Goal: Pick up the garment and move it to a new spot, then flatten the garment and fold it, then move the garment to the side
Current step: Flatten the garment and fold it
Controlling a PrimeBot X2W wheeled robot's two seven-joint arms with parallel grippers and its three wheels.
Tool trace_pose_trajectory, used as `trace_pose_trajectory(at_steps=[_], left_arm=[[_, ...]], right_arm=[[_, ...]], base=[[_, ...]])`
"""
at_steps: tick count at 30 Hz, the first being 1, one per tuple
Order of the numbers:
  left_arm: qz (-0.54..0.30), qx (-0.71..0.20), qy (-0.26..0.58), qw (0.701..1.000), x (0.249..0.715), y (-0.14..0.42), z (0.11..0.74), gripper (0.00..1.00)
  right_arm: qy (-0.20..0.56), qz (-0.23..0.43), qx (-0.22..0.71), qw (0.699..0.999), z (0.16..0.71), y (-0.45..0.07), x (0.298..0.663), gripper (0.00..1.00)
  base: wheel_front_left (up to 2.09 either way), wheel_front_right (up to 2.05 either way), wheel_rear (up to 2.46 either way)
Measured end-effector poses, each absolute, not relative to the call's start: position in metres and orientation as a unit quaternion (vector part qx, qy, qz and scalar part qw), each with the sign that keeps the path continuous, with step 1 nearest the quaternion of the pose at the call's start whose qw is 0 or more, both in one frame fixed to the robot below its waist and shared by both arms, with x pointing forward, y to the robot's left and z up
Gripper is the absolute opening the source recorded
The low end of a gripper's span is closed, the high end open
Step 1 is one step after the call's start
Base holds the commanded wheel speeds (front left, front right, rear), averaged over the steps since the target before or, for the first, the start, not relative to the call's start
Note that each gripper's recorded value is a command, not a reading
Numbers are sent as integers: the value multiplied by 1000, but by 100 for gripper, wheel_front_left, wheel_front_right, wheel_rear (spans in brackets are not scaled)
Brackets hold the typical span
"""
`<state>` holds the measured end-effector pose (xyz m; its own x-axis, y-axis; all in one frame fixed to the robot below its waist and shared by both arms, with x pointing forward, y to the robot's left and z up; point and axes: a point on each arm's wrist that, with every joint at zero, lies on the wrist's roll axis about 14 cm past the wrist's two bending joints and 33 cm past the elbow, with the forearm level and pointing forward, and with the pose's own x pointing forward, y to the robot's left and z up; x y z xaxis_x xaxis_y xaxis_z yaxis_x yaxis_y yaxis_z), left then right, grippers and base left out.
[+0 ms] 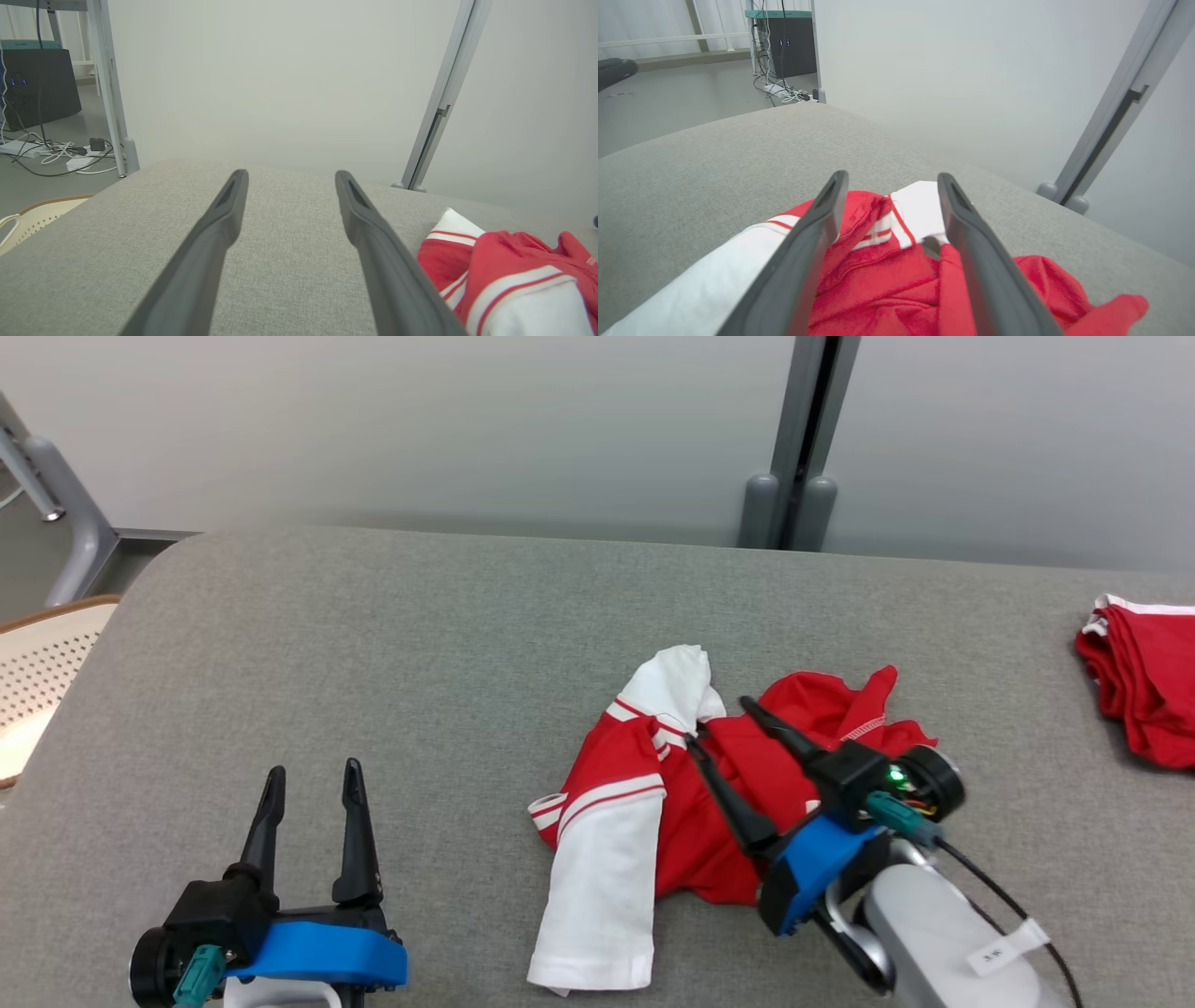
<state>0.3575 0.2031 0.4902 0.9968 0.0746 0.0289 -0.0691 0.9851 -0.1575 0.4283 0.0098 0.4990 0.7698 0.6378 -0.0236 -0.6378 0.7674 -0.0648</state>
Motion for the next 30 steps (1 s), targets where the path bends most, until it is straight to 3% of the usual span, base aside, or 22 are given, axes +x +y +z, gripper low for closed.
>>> trace_pose_trajectory(at_steps=[12, 30], left_arm=[[28, -75, -18, 997, 363, 199, 491, 100], [43, -74, -3, 996, 373, 209, 480, 100]], right_arm=[[28, 243, -62, 968, 490, -70, 439, 100], [170, 237, -114, 950, 410, -85, 468, 100]], base=[[0, 0, 0], [0, 0, 0]])
